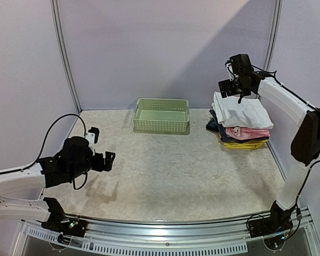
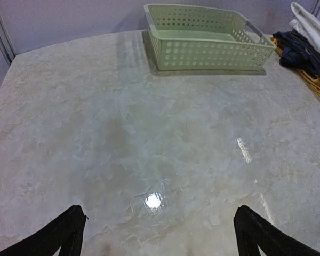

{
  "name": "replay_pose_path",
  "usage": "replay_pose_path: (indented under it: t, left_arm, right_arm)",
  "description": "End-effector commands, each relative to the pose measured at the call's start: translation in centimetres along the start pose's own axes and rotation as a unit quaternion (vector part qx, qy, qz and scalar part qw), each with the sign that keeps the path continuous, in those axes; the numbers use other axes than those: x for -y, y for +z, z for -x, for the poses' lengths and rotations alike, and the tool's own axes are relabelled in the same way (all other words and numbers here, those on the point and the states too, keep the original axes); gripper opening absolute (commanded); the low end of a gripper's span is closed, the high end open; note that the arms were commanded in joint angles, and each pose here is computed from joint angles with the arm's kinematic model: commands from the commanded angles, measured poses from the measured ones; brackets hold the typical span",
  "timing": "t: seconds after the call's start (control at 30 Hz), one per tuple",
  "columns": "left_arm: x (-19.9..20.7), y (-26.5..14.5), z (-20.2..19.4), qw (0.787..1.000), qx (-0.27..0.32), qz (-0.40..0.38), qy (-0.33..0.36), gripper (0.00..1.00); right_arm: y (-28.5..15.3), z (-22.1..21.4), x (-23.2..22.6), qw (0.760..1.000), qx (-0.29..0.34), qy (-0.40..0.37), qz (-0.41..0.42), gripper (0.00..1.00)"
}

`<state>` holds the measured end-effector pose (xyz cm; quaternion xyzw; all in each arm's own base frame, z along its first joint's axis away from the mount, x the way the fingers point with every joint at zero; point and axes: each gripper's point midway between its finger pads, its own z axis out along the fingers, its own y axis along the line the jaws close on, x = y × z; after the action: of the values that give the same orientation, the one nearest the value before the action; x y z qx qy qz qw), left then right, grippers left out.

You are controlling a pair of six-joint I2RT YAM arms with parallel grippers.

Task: Fold and stack the mixed laundry pile
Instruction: Reset both arms

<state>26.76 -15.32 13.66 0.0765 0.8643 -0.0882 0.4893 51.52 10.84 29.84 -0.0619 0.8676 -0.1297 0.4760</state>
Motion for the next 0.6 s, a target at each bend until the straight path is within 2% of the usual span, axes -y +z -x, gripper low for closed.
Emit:
replay_pose_path:
  t: [0.0, 0.2, 0.33, 0.57]
  left_arm:
    - [0.4, -1.0, 2.5, 1.000, 0.015, 0.002, 0.009, 1.00]
    - [0.8, -1.6, 5.8, 0.999, 0.033, 0.012, 0.019, 1.00]
    - [0.7, -1.9, 7.7, 0.998, 0.047, 0.027, 0.029, 1.00]
    - [-1.4, -2.0, 11.0, 0.989, 0.074, 0.112, 0.066, 1.00]
  right_arm:
    - [-3.6, -0.9, -3.4, 0.995, -0.007, 0.028, 0.094, 0.99]
    - [-7.3, -2.5, -6.4, 0.986, 0.007, 0.031, 0.164, 0.99]
    - [-10.6, -3.1, -6.6, 0.976, 0.035, 0.061, 0.208, 0.99]
    - [-14.4, -5.6, -5.8, 0.959, 0.077, 0.099, 0.253, 0.99]
